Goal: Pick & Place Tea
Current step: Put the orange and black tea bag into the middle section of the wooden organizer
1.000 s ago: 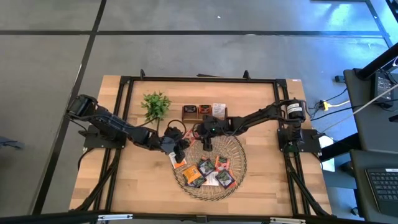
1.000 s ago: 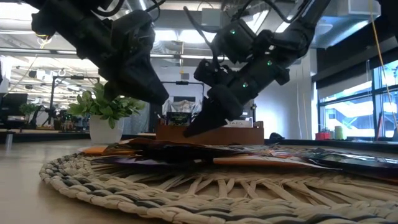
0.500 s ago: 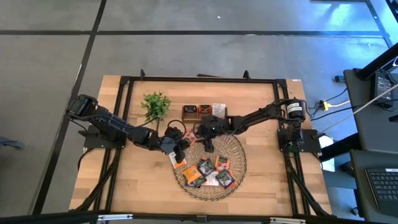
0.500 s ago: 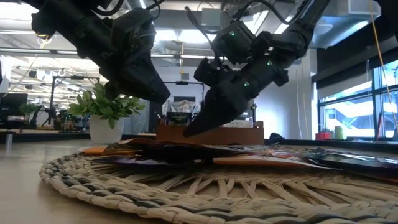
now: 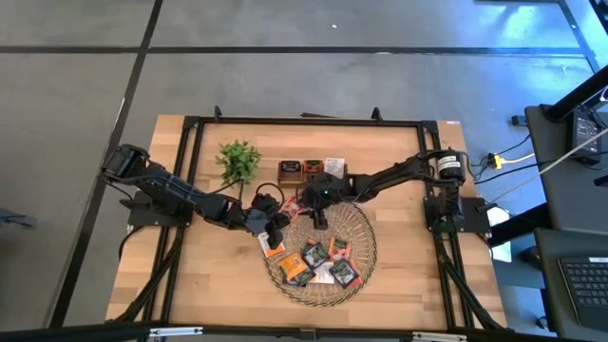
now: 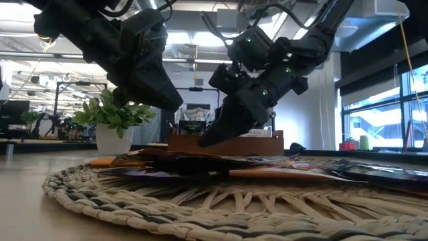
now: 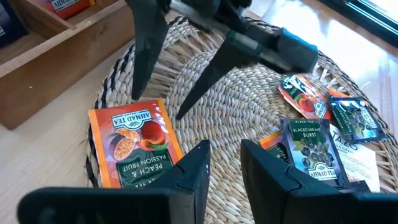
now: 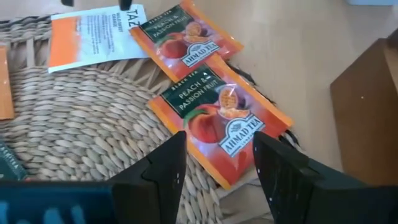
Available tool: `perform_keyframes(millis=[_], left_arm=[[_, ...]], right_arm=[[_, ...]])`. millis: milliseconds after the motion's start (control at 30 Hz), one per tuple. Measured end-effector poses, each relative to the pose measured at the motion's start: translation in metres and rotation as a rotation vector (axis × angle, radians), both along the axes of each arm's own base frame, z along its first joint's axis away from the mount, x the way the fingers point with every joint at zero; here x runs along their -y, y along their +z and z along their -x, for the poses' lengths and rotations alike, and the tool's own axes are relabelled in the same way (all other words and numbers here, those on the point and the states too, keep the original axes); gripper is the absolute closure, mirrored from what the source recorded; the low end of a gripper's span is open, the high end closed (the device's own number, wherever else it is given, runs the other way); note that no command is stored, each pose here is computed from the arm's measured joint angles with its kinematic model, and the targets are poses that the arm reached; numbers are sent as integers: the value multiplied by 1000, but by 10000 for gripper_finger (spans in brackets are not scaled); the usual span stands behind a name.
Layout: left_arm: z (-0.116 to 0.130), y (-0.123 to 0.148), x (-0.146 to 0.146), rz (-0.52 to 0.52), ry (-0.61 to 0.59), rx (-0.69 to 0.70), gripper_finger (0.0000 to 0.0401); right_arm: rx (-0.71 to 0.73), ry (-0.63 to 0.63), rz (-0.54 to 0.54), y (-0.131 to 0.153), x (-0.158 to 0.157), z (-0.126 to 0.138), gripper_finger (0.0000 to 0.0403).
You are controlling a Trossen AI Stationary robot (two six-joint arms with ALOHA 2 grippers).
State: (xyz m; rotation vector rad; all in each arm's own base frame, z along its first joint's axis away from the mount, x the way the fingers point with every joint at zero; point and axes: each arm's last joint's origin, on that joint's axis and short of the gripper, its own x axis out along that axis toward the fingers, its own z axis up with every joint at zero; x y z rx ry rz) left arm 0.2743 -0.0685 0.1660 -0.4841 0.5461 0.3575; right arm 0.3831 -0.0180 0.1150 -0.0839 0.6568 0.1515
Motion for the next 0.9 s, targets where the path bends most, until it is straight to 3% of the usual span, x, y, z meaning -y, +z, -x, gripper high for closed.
perform_keyframes(millis=[600,900], left_arm=[[0,0,1,28,-11,-2,315],[0,0,1,33,-13,-2,315]], right_arm=[[-26,-39,-22,-17,5,-3,217],[-78,-61,97,-23,0,0,217]])
